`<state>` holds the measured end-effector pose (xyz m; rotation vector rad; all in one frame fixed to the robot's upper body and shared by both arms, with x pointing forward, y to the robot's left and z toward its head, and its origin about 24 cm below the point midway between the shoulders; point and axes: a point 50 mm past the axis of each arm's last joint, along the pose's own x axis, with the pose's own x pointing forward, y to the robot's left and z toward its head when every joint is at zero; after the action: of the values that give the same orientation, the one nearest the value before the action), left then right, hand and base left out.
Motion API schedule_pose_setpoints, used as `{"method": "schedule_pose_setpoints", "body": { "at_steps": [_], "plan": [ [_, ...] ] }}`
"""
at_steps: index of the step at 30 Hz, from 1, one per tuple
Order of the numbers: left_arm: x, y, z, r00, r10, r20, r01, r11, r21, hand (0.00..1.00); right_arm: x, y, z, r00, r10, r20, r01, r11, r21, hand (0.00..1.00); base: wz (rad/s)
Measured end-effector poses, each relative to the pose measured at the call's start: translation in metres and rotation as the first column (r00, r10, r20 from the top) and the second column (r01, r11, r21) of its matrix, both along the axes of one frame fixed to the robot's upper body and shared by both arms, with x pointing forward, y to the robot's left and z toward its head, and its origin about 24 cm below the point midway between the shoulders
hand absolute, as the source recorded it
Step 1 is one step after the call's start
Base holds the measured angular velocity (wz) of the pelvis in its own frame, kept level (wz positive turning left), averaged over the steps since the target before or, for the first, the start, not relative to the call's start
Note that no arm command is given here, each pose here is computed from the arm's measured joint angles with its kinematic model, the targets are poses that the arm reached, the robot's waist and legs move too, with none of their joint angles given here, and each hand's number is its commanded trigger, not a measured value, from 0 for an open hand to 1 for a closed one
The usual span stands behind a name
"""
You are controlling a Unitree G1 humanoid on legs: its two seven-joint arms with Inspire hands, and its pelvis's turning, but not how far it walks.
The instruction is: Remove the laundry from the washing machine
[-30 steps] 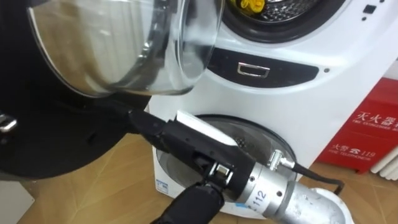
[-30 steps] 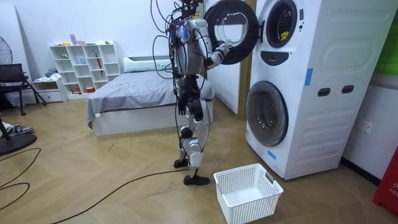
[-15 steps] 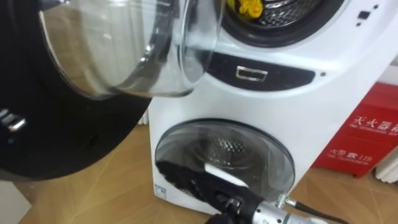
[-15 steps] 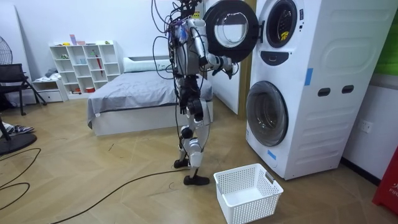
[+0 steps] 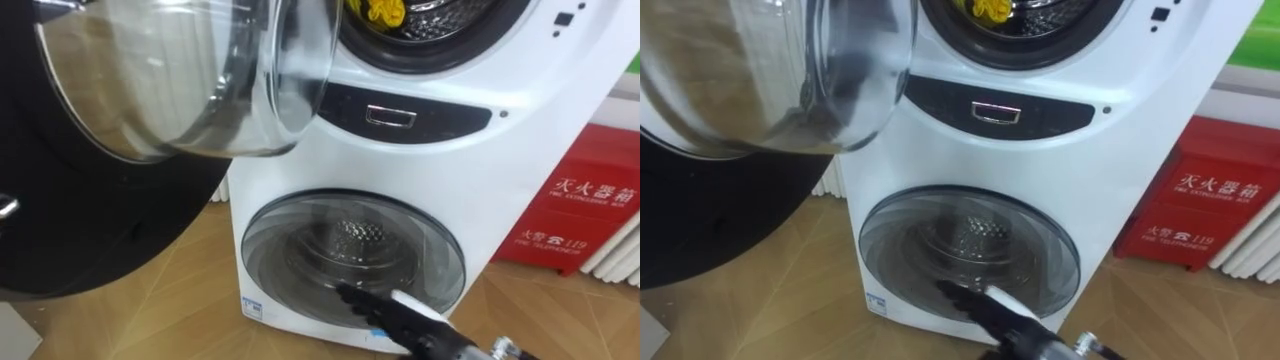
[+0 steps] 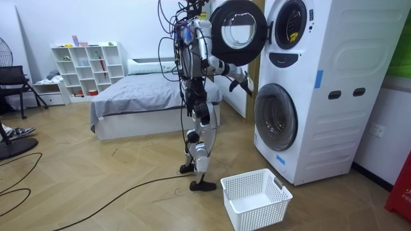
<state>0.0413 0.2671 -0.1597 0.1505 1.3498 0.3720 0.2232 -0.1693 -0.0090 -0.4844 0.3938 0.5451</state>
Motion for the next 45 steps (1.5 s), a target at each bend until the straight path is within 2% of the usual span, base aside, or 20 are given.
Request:
{"method": "schedule_pose_setpoints", "body": {
  "at_steps": [4, 6, 10, 15, 18, 22, 26, 37, 45],
  "plan": [
    [-0.010, 0.000, -0.001, 1.000, 0.021, -0.018, -0.021, 1.000, 0.001, 0.00, 0.013, -0.020, 0.021, 0.973, -0.185, 0.134, 0.183, 0.983, 0.030, 0.00, -0.11],
    [-0.014, 0.002, -0.001, 0.999, 0.041, -0.017, -0.041, 0.999, 0.004, 0.00, 0.024, -0.025, 0.049, 0.932, -0.250, 0.263, 0.235, 0.968, 0.089, 0.00, -0.14],
    [-0.021, 0.001, -0.001, 0.999, 0.046, -0.022, -0.046, 0.999, 0.005, 0.00, 0.035, -0.019, 0.086, 0.872, -0.300, 0.387, 0.220, 0.946, 0.239, 0.00, -0.08],
    [-0.033, -0.001, -0.002, 0.997, 0.053, -0.052, -0.053, 0.999, 0.000, 0.00, 0.043, 0.002, 0.135, 0.809, -0.338, 0.481, 0.087, 0.878, 0.471, 0.00, -0.01],
    [-0.037, -0.002, -0.003, 0.996, 0.057, -0.068, -0.057, 0.998, -0.001, 0.00, 0.049, 0.006, 0.151, 0.781, -0.352, 0.516, 0.048, 0.857, 0.513, 0.00, 0.06],
    [-0.041, -0.003, -0.003, 0.995, 0.058, -0.087, -0.059, 0.998, -0.004, 0.00, 0.051, 0.008, 0.159, 0.759, -0.362, 0.541, 0.026, 0.847, 0.530, 0.00, 0.13],
    [-0.042, -0.003, -0.003, 0.994, 0.002, -0.112, -0.001, 1.000, 0.005, 0.00, 0.049, 0.009, 0.163, 0.752, -0.368, 0.547, 0.014, 0.839, 0.545, 0.00, 0.05],
    [-0.047, -0.002, -0.003, 0.990, 0.021, -0.137, -0.020, 1.000, 0.008, 0.00, 0.048, 0.007, 0.166, 0.732, -0.415, 0.540, 0.036, 0.815, 0.578, 0.00, -0.01],
    [-0.047, -0.003, -0.004, 0.987, 0.025, -0.156, -0.025, 1.000, 0.001, 0.00, 0.052, 0.006, 0.170, 0.733, -0.472, 0.489, 0.046, 0.752, 0.657, 0.00, 0.00]
  ]
}}
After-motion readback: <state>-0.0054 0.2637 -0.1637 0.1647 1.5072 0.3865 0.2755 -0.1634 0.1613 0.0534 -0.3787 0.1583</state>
